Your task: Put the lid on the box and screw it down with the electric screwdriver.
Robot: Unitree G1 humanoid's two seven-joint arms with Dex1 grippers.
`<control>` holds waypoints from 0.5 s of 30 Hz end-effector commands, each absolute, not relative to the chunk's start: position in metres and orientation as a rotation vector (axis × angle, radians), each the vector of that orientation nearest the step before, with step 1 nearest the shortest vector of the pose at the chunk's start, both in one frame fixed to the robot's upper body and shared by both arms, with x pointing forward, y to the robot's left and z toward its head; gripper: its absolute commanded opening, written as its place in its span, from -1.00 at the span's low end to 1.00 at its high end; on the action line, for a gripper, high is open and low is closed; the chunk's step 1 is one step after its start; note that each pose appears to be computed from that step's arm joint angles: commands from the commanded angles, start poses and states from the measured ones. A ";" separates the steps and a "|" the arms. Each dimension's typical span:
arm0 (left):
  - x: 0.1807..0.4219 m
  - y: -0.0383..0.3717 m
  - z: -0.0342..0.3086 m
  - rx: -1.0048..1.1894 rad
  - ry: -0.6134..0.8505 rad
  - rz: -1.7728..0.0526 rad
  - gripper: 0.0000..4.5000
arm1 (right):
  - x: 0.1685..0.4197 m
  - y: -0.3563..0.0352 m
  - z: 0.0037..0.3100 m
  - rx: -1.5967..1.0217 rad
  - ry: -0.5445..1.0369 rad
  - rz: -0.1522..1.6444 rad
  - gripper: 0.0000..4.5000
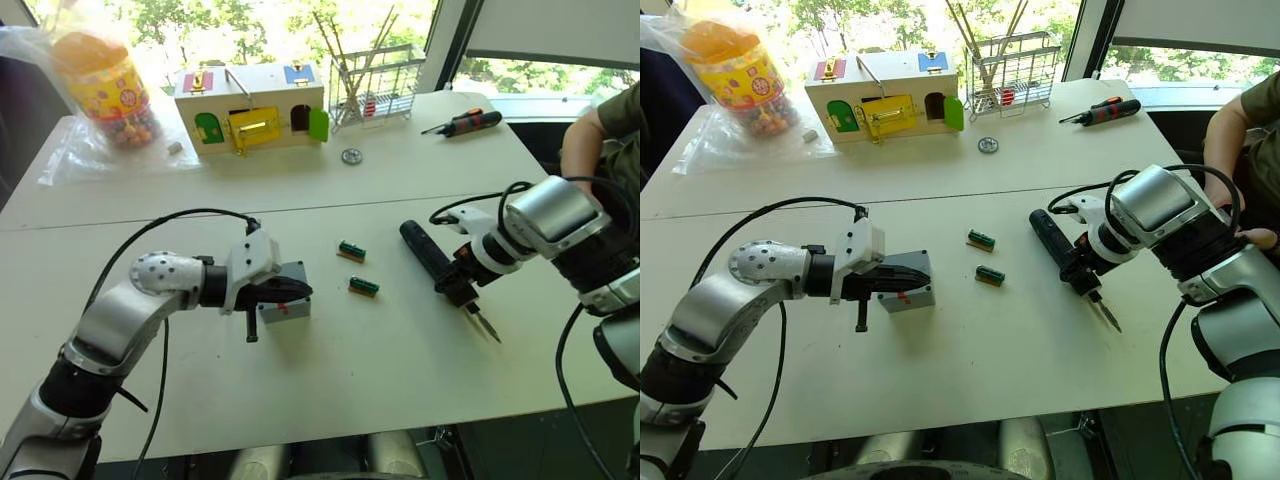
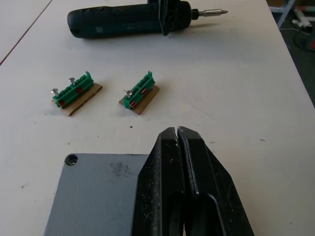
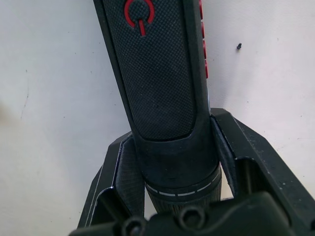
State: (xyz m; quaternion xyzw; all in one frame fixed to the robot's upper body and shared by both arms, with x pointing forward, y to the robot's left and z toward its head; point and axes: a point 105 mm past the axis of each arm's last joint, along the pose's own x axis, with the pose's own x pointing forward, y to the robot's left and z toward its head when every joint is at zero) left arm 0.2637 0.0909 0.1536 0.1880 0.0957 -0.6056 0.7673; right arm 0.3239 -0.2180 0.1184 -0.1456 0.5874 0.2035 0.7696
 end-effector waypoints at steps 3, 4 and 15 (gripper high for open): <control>0.266 0.095 0.162 0.441 0.170 -1.294 -1.00 | 0.315 -0.238 0.101 -0.295 1.338 0.382 -0.25; 0.269 0.100 0.164 0.435 0.172 -1.278 -1.00 | 0.326 -0.237 0.114 -0.259 1.272 0.369 -0.25; 0.301 0.143 0.189 0.307 0.080 -1.057 -1.00 | 0.375 -0.181 0.315 -0.094 0.073 0.609 -0.25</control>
